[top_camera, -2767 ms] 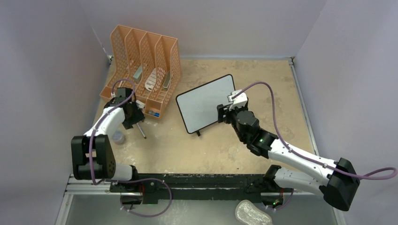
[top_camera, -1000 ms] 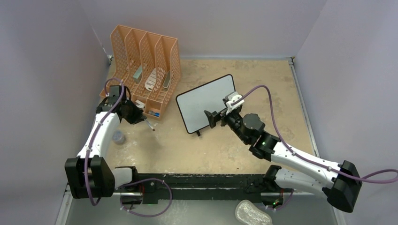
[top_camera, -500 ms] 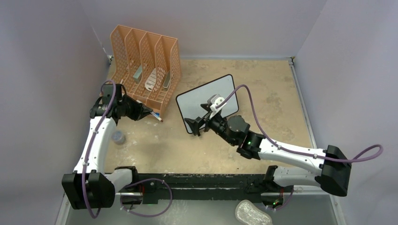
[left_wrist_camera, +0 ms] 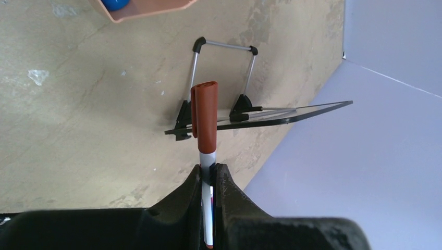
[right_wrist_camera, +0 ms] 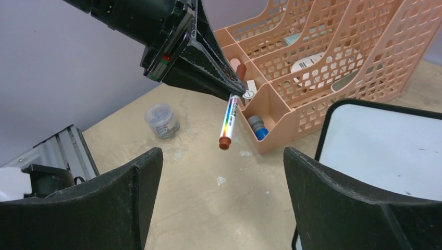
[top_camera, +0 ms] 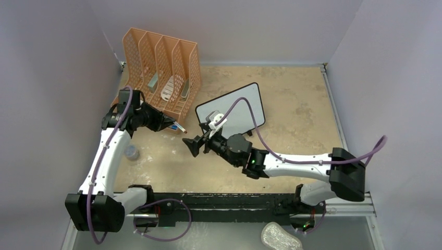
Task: Write a sentence on the whiteboard
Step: Open the whiteboard marker at the center of the board.
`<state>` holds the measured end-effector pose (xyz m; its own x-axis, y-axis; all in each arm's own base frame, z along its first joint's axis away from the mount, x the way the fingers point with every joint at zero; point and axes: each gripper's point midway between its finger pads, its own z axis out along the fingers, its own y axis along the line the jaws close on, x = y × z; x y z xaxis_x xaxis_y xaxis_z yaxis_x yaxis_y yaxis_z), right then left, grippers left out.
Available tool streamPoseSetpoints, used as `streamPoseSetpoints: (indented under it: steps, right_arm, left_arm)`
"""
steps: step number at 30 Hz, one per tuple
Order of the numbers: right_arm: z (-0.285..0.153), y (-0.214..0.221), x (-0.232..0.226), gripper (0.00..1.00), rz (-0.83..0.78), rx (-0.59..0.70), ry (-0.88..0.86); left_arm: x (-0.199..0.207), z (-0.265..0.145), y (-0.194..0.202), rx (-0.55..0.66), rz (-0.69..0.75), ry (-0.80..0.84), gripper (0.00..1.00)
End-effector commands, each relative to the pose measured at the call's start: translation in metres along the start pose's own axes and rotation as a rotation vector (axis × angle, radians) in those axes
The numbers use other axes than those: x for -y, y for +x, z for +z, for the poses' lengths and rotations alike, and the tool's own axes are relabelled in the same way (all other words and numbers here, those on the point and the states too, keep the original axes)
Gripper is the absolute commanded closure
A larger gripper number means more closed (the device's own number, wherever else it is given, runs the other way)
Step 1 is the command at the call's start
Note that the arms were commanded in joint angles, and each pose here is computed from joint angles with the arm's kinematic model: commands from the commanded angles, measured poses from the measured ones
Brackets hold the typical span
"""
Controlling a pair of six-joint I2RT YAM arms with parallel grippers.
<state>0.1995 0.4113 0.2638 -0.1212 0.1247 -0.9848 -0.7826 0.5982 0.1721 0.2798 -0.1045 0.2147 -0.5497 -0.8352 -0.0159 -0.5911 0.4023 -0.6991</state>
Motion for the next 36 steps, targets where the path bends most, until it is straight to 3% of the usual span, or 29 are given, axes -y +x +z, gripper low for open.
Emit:
streamPoseSetpoints:
  steps: [1, 18, 36]
  right_arm:
    - [0.019, -0.033, -0.005, 0.15, 0.065, 0.125, 0.068]
    - [0.047, -0.008, 0.002, 0.47, 0.037, 0.094, 0.152]
    - [0.053, -0.003, 0.002, 0.69, 0.007, 0.093, 0.158]
  left_arm:
    - [0.014, -0.006, 0.012, -0.029, -0.061, 0.015, 1.00]
    - [0.026, -0.010, 0.039, -0.098, -0.066, 0.068, 1.00]
    - [0.026, -0.015, 0.053, -0.153, -0.069, 0.083, 1.00]
